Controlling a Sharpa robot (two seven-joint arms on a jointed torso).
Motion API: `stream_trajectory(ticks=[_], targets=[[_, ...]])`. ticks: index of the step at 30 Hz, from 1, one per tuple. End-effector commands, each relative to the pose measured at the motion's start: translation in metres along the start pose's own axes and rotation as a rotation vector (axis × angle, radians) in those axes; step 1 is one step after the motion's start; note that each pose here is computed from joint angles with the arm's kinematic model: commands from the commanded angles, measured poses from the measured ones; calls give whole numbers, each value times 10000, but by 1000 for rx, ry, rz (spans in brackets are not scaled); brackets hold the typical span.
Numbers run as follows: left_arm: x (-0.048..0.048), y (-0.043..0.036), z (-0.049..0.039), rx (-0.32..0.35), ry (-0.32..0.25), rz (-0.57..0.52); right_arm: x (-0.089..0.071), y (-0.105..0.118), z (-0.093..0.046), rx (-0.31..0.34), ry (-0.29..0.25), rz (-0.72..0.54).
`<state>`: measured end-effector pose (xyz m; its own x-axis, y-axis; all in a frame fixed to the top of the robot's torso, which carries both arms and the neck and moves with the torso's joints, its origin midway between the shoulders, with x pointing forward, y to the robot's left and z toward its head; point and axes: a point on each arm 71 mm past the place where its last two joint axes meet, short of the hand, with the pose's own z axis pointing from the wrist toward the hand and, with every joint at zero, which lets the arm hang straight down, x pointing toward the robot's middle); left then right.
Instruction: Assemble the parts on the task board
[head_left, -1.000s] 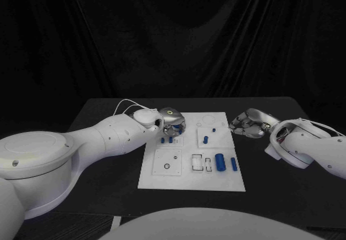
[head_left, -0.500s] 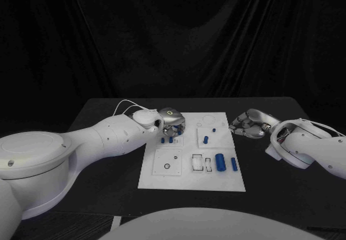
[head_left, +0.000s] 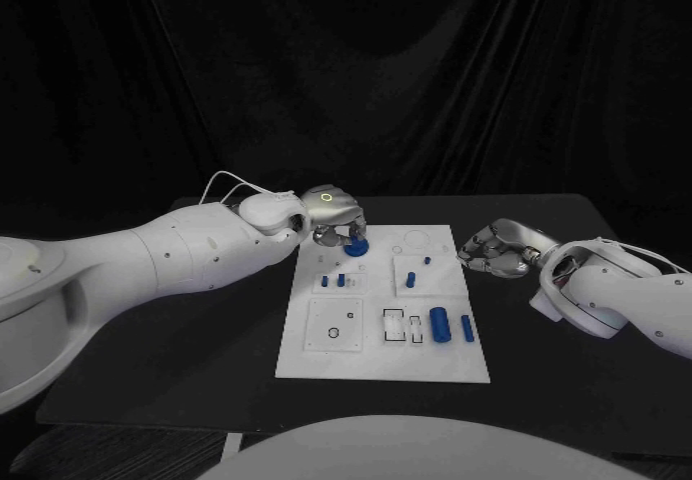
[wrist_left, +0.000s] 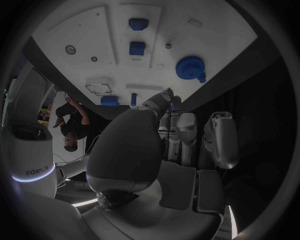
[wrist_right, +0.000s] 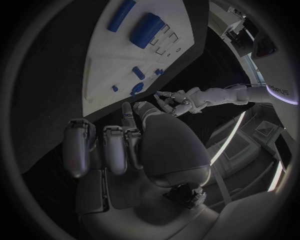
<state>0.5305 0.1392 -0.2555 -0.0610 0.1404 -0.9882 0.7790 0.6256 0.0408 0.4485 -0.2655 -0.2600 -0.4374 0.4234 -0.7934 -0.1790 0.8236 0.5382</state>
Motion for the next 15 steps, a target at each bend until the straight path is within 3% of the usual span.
stream_trajectory(ticks=[1,8,15], targets=[[-110,77,-64,-37,-32,13,15,-15,-3,9,9,-1],[-122,251,-185,-89,9,16,30,-16,5,13,15,-1],[55,292,-252,-113,72,-7,43,-18,11,16,20,-1]])
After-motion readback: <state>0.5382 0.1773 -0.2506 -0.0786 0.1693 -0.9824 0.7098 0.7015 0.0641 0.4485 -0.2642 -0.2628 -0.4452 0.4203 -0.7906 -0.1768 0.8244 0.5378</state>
